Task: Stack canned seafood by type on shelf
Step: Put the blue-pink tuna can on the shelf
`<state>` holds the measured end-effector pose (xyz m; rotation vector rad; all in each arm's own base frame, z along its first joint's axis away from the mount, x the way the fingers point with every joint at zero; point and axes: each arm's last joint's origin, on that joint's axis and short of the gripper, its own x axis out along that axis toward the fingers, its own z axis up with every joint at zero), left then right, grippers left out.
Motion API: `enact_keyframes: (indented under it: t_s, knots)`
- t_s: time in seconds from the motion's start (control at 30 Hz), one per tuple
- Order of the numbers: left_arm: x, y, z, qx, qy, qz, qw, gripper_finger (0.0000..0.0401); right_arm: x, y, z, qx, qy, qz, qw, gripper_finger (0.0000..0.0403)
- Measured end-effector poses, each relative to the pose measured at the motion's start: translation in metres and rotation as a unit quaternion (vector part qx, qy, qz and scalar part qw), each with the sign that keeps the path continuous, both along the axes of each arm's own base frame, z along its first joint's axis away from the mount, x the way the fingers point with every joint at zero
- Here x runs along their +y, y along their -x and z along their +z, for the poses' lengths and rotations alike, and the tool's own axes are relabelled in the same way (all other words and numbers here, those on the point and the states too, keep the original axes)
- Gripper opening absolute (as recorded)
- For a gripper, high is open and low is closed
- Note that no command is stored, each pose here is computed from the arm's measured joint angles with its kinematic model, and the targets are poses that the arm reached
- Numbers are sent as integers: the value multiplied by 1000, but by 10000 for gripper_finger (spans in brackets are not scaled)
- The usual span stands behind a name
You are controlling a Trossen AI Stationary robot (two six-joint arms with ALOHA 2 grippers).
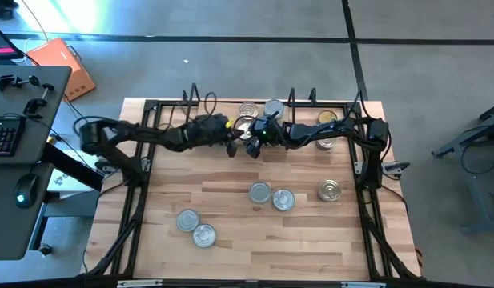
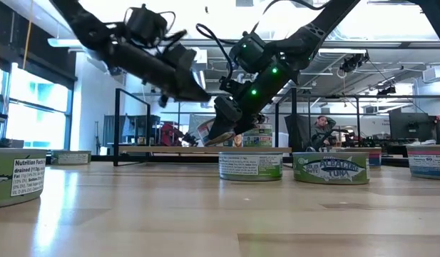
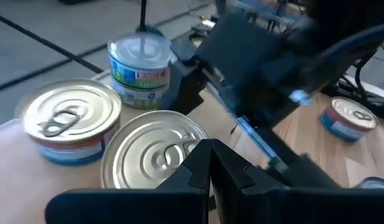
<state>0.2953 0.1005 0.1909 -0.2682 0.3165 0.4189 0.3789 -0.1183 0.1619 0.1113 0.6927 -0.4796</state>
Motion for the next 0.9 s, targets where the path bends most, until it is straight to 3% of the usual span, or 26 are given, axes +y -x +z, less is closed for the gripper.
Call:
enact_keyframes:
  t_s: [0.4,0.9]
  knots:
    - [29,-22,-38,62,50,-14,997,0,0,3,-3,22,-5,-2,1000,394]
    - [30,-24,-49,79,58,-10,995,0,3,8,-2,101,-27,4,995,394]
